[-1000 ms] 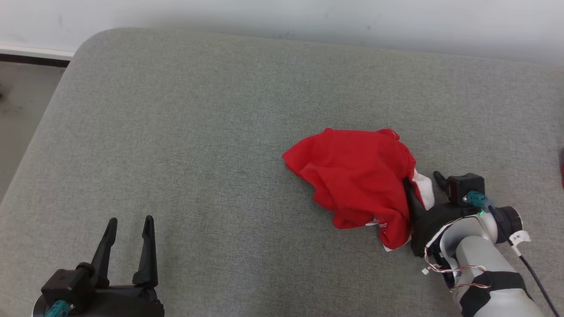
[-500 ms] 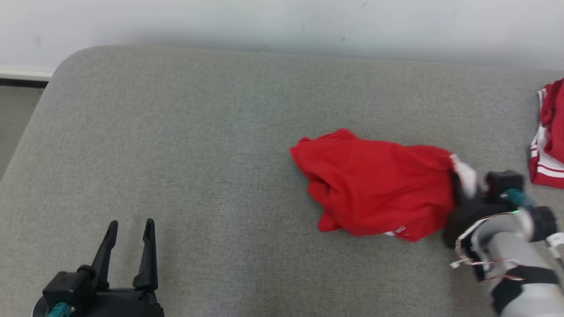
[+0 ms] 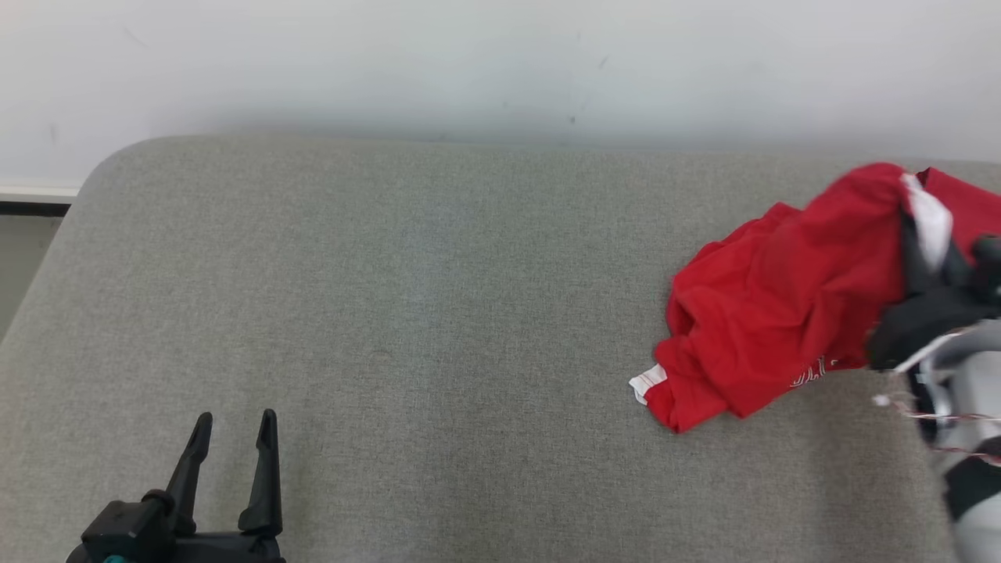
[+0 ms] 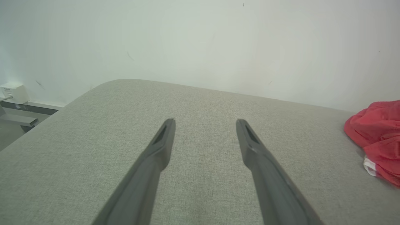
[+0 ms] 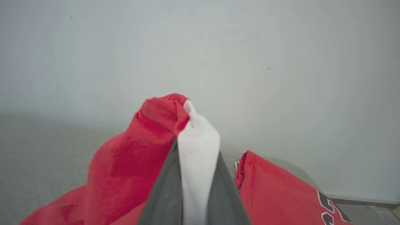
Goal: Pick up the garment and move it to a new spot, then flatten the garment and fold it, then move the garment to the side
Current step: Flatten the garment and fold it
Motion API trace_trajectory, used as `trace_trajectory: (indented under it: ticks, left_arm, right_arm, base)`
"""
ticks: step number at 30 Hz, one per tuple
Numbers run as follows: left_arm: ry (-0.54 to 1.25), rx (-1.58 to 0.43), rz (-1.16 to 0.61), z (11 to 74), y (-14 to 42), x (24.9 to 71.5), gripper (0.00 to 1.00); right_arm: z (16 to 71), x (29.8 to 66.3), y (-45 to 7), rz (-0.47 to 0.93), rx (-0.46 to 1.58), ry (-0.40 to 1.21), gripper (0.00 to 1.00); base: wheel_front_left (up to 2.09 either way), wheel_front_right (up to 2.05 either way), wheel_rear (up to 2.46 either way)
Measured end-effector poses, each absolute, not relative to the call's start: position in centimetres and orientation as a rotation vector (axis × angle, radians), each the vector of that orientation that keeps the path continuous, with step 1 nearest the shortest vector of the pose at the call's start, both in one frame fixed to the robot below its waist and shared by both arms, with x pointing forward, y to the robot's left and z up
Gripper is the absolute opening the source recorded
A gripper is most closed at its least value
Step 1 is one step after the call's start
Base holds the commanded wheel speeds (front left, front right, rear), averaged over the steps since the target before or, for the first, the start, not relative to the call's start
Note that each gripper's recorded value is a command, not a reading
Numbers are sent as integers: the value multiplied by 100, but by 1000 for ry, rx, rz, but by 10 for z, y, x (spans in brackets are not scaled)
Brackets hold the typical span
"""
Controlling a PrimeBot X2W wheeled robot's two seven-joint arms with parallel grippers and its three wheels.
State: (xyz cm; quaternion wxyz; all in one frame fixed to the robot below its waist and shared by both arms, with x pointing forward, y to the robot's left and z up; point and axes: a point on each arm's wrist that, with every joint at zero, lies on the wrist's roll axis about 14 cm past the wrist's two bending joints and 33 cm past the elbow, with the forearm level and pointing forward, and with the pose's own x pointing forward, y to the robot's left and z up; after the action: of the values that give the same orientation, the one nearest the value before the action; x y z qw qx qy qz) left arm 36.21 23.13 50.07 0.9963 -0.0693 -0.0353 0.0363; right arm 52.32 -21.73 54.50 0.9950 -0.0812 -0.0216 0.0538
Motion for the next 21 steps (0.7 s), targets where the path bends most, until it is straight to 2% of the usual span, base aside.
trace_trajectory:
  ticks: [4,9,15,21]
  left_arm:
    - [-80,-146,77,503,231,358,100]
    - [-88,-152,93,505,234,352,100]
    - [-89,-154,134,505,245,343,100]
    - [-76,-163,178,500,256,333,100]
  right_arm:
    - [558,518,-161,232,-151,-103,0]
    - [546,492,-70,447,-111,-99,0]
    - [508,442,29,701,-42,-8,0]
    - [462,394,82,894,-43,121,0]
  base:
    - [0,0,0]
    - [0,0,0]
    - [0,0,0]
    - [0,0,0]
